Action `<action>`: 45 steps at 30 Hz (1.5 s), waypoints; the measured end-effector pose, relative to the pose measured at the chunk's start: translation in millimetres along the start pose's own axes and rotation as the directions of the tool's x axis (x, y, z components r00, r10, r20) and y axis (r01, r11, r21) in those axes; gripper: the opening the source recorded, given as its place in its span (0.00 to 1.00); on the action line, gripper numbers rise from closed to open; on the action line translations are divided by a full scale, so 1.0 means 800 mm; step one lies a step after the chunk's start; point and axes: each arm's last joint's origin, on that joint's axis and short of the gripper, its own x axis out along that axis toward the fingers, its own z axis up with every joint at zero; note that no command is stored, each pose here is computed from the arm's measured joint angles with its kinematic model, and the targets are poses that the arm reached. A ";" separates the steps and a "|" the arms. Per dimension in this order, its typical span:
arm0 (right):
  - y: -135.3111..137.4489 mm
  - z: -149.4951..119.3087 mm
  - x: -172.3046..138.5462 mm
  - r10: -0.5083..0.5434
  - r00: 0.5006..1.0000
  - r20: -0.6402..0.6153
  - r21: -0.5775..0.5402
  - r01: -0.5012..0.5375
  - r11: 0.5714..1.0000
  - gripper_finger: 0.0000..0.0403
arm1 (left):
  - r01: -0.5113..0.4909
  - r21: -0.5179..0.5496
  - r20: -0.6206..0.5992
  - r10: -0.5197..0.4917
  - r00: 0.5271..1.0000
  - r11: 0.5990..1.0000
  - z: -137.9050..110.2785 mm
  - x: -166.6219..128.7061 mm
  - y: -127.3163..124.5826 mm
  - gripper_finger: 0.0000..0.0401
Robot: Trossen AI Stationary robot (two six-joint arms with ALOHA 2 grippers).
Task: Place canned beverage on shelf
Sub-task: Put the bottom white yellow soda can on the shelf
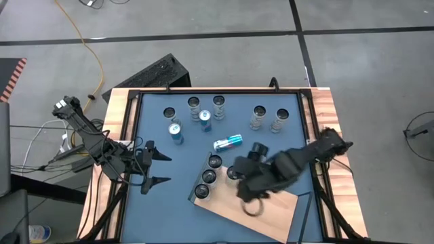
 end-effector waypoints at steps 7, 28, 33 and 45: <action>-0.007 -0.060 -0.048 -0.124 0.971 0.203 0.087 0.108 0.990 0.17 | 0.019 -0.001 -0.005 -0.019 1.000 1.000 -0.001 -0.001 -0.002 0.87; 0.009 -0.172 0.103 -0.388 0.850 0.356 0.461 0.202 0.864 0.00 | 0.013 -0.009 0.033 -0.013 0.999 1.000 0.004 -0.001 -0.003 0.87; 0.021 -0.178 0.122 -0.421 0.825 0.377 0.437 0.242 0.866 0.00 | 0.014 -0.010 0.033 -0.013 0.999 1.000 0.004 -0.001 -0.003 0.87; -0.004 -0.225 0.115 -0.402 0.783 0.475 0.468 0.162 0.869 0.00 | 0.016 -0.013 0.036 -0.016 0.999 1.000 0.005 -0.001 -0.003 0.87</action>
